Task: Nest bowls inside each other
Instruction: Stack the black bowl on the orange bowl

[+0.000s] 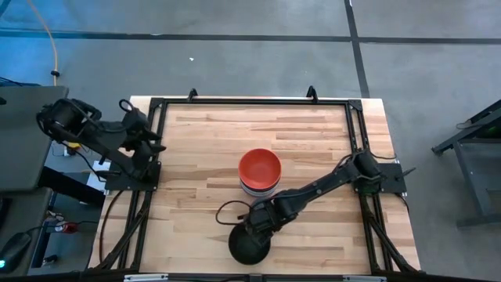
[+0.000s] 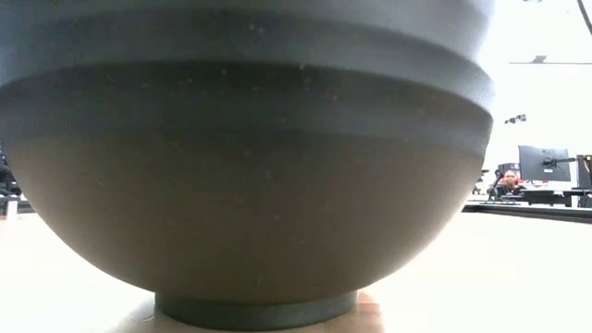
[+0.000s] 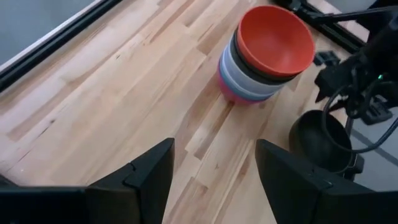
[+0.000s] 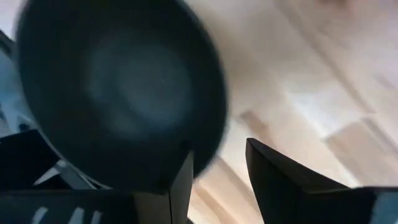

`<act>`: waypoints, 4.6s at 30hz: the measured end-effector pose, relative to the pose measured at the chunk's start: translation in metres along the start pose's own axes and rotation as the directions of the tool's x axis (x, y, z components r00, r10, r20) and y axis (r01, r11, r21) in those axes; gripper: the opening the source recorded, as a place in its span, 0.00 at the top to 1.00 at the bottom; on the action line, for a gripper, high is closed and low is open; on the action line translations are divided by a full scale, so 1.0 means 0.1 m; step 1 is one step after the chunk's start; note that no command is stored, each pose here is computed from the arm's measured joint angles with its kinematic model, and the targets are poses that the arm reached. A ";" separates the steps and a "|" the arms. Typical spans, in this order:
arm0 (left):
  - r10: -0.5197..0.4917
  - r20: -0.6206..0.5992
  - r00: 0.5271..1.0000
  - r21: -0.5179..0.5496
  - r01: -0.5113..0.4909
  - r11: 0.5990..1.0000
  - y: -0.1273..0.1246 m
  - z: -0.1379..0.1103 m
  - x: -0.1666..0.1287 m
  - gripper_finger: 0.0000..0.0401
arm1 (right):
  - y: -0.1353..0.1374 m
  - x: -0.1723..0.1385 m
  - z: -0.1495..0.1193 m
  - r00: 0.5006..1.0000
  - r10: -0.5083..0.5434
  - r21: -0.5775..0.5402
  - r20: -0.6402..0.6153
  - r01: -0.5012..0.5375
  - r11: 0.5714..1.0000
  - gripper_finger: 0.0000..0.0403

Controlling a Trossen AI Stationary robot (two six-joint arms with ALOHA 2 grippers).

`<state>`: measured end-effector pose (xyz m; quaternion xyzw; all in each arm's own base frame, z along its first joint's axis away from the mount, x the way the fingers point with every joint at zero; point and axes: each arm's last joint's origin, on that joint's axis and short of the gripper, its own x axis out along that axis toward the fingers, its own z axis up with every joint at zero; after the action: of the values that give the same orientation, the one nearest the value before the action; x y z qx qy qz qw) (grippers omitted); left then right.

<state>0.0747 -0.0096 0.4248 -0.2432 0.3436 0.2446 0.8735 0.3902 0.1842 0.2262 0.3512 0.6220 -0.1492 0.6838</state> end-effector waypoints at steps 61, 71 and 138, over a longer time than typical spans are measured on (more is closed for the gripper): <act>-0.070 0.075 0.995 0.129 0.060 0.990 0.10 0.00 -0.12 0.47 | -0.39 -1.17 -0.07 0.995 0.102 0.202 -0.024 -0.095 0.975 1.00; -0.059 0.089 0.994 0.127 0.047 0.991 0.11 0.00 -0.12 0.47 | -0.95 -1.84 0.16 0.987 0.127 0.217 0.093 -0.145 0.965 1.00; -0.002 0.156 0.988 0.094 -0.013 0.995 0.12 0.03 -0.12 0.47 | -1.39 -1.50 1.13 0.996 -0.038 0.234 0.081 0.018 0.972 1.00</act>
<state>0.0612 -0.0024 0.4325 -0.1806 0.2860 0.2485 0.9076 0.3584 -0.0249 0.3267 0.4137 0.5752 -0.2457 0.6615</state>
